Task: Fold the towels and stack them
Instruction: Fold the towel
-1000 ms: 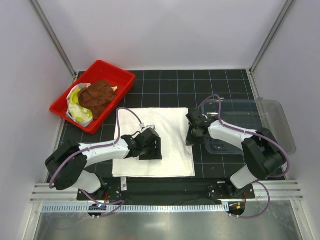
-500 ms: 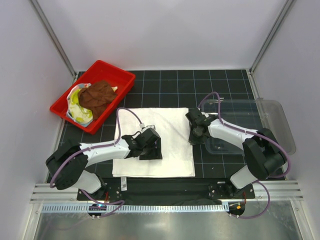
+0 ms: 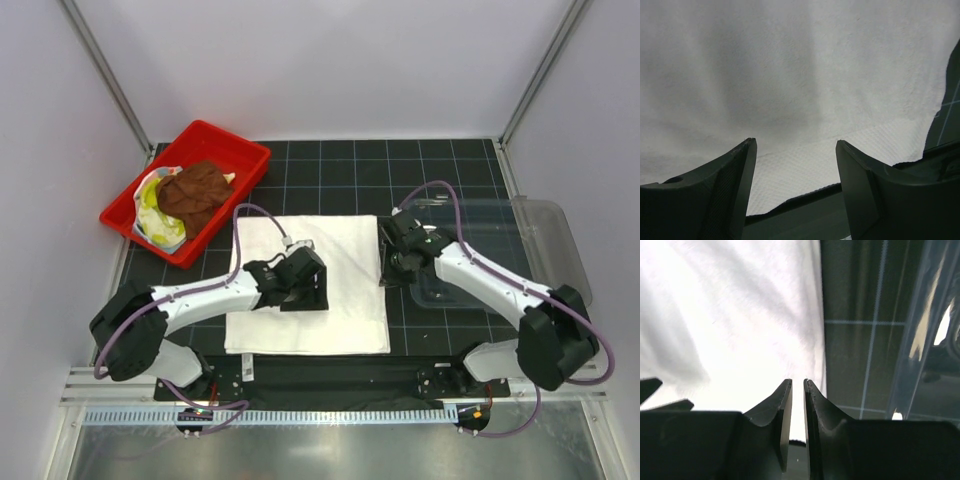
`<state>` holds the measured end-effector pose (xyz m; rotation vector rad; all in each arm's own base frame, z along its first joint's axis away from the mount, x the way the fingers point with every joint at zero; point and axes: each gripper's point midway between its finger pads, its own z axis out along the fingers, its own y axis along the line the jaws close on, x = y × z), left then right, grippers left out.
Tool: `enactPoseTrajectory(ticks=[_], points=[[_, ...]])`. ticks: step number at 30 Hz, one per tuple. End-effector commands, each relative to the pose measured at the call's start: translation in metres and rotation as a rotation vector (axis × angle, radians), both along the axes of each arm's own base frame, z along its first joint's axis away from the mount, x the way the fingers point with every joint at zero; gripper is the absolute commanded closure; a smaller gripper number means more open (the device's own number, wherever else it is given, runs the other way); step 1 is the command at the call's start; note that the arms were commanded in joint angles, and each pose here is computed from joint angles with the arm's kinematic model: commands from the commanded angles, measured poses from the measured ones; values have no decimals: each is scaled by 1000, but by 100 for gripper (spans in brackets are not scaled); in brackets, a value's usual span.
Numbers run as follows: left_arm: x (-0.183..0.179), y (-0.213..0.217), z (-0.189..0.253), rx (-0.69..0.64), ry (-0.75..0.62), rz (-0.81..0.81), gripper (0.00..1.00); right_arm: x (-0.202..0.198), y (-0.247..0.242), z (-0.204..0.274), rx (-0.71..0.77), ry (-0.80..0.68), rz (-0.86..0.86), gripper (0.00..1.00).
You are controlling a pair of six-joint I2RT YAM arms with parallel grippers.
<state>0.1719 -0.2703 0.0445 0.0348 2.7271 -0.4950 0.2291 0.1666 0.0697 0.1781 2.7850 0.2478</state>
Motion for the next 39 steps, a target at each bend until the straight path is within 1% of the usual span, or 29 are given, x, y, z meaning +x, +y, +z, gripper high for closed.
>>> enactPoseTrajectory(ticks=[1, 4, 5, 7, 8, 10, 11, 12, 13, 14, 17, 18, 20, 22, 23, 24, 25, 26, 28, 29, 30, 31, 32, 34, 35, 36, 37, 38, 39], points=[[33, 5, 51, -5, -138, 38, 31, -26, 14, 14, 113, 28, 61, 77], [53, 22, 58, -5, -142, 83, 31, -49, 23, 1, 151, 73, 97, 77], [70, 39, 58, 5, -142, 130, 31, -56, 29, -2, 164, 76, 116, 77], [84, 55, 60, 5, -134, 167, 31, -72, 28, -14, 170, 104, 123, 77], [102, 70, 64, 22, -151, 203, 31, -77, 32, -17, 186, 102, 124, 77], [116, 88, 64, 50, -151, 239, 31, -90, 25, -31, 175, 125, 113, 77], [132, 102, 65, 56, -146, 274, 31, -93, 21, -34, 170, 113, 102, 77], [138, 105, 66, 48, -141, 283, 31, -101, 10, -45, 136, 136, 75, 77], [142, 105, 66, 24, -120, 279, 32, -98, -3, -51, 74, 113, 35, 77], [155, 115, 68, 21, -119, 306, 32, -106, -12, -54, 40, 136, 27, 77], [169, 123, 72, 15, -130, 324, 32, -109, -40, -60, -82, 123, -14, 78], [177, 129, 75, 23, -135, 330, 32, -110, -40, -58, -75, 119, -16, 78], [183, 132, 79, 37, -147, 311, 32, -109, -27, -43, 6, 106, 0, 78], [195, 135, 91, 74, -186, 229, 32, -91, -5, -7, 101, 22, 24, 75], [199, 136, 95, 89, -195, 202, 32, -80, 2, 11, 133, -36, 44, 68], [208, 134, 108, 87, -233, 121, 31, -59, 18, 48, 188, -129, 62, 63], [212, 131, 115, 69, -250, 82, 31, -42, 24, 65, 187, -199, 110, 59], [216, 129, 121, 59, -267, 49, 31, -19, 34, 103, 209, -293, 123, 58], [226, 128, 139, 50, -328, -27, 31, 10, 45, 110, 141, -299, 188, 56], [227, 121, 146, 16, -349, -75, 31, 27, 59, 141, 160, -366, 297, 56], [229, 120, 150, 15, -368, -108, 31, 42, 69, 129, 147, -318, 346, 56], [233, 118, 156, 29, -401, -170, 31, 56, 74, 135, 160, -334, 378, 56], [232, 116, 156, 24, -402, -205, 31, 85, 72, 156, 166, -397, 424, 56], [235, 109, 161, 15, -432, -300, 31, 113, 76, 139, 165, -352, 473, 55], [234, 109, 160, 23, -435, -336, 31, 138, 67, 158, 148, -411, 509, 55], [235, 108, 159, 25, -439, -355, 31, 141, 73, 158, 178, -396, 579, 53], [239, 109, 158, 37, -445, -383, 32, 151, 72, 131, 151, -327, 602, 51], [240, 110, 157, 38, -446, -397, 32, 164, 72, 141, 132, -356, 624, 50], [241, 108, 156, 32, -445, -411, 33, 165, 66, 130, 107, -320, 690, 49]])
